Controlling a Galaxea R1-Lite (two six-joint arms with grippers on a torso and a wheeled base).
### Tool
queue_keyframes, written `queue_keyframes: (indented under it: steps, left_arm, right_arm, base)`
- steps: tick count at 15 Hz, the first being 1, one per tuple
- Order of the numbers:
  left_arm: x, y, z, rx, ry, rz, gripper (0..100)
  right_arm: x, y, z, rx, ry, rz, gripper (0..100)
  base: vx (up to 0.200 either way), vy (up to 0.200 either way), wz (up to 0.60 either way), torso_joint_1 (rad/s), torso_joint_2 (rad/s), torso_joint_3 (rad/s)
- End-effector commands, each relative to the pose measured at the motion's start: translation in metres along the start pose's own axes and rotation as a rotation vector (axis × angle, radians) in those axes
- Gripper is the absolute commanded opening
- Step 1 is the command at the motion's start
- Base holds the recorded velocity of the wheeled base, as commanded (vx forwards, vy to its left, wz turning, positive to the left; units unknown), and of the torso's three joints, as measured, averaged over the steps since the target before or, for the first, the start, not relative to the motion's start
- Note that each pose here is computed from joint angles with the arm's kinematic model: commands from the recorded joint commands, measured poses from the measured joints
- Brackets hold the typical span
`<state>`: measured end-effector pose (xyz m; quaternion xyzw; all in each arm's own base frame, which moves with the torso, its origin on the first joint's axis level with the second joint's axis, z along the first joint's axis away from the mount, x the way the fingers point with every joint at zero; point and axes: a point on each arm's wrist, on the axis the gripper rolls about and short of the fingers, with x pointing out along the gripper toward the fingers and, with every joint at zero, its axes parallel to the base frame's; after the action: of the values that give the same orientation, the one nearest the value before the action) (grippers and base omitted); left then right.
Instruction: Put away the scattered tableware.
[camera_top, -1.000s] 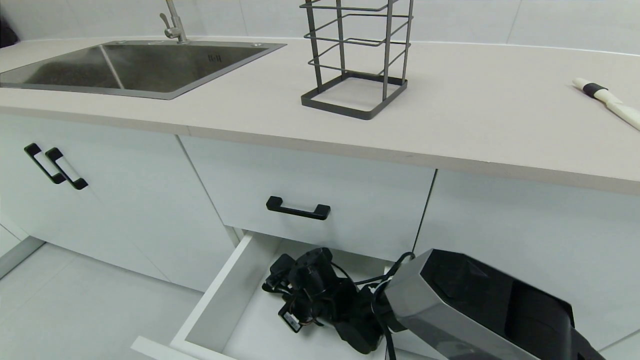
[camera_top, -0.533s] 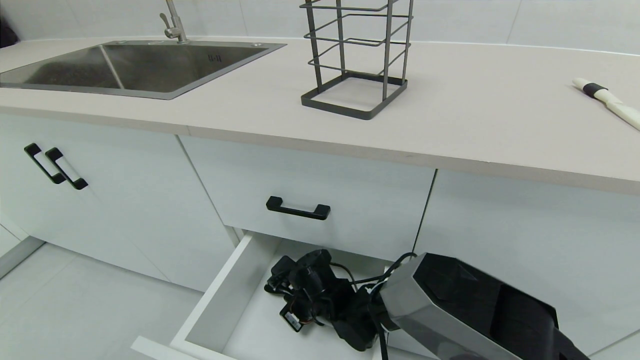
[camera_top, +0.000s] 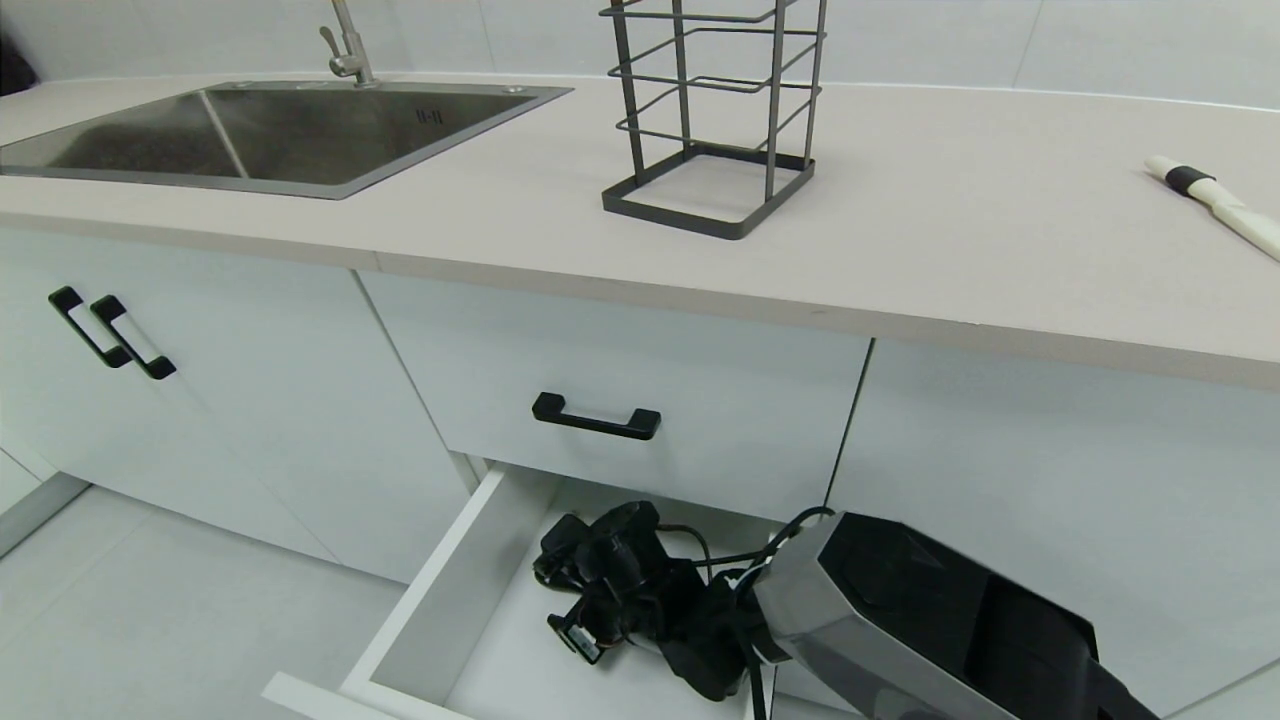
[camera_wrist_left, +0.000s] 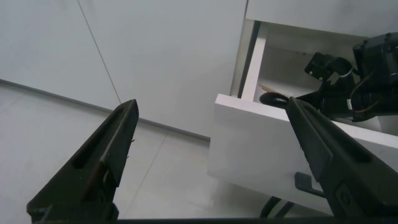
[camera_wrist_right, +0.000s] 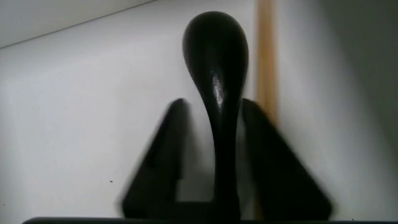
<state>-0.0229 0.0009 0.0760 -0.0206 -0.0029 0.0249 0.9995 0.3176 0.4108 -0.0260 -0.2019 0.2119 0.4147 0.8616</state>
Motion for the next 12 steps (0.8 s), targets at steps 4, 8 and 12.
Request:
queue_keyframes:
  steps: [4,8,12]
  left_arm:
    - [0.0,0.0,0.0,0.0,0.0,0.001,100]
    - [0.0,0.0,0.0,0.0,0.0,0.001,100]
    - [0.0,0.0,0.0,0.0,0.0,0.001,100]
  right_arm:
    - [-0.026,0.002,0.04,-0.005,-0.091,0.003,100]
    - [-0.079,0.029,0.072,-0.037,-0.135,0.059,100]
    - [-0.131,0.051,0.083,-0.069,-0.143,0.115,100]
  base:
    - [0.0,0.0,0.0,0.0,0.0,0.0]
    - [0.0,0.0,0.0,0.0,0.0,0.0]
    - [0.0,0.0,0.0,0.0,0.0,0.0]
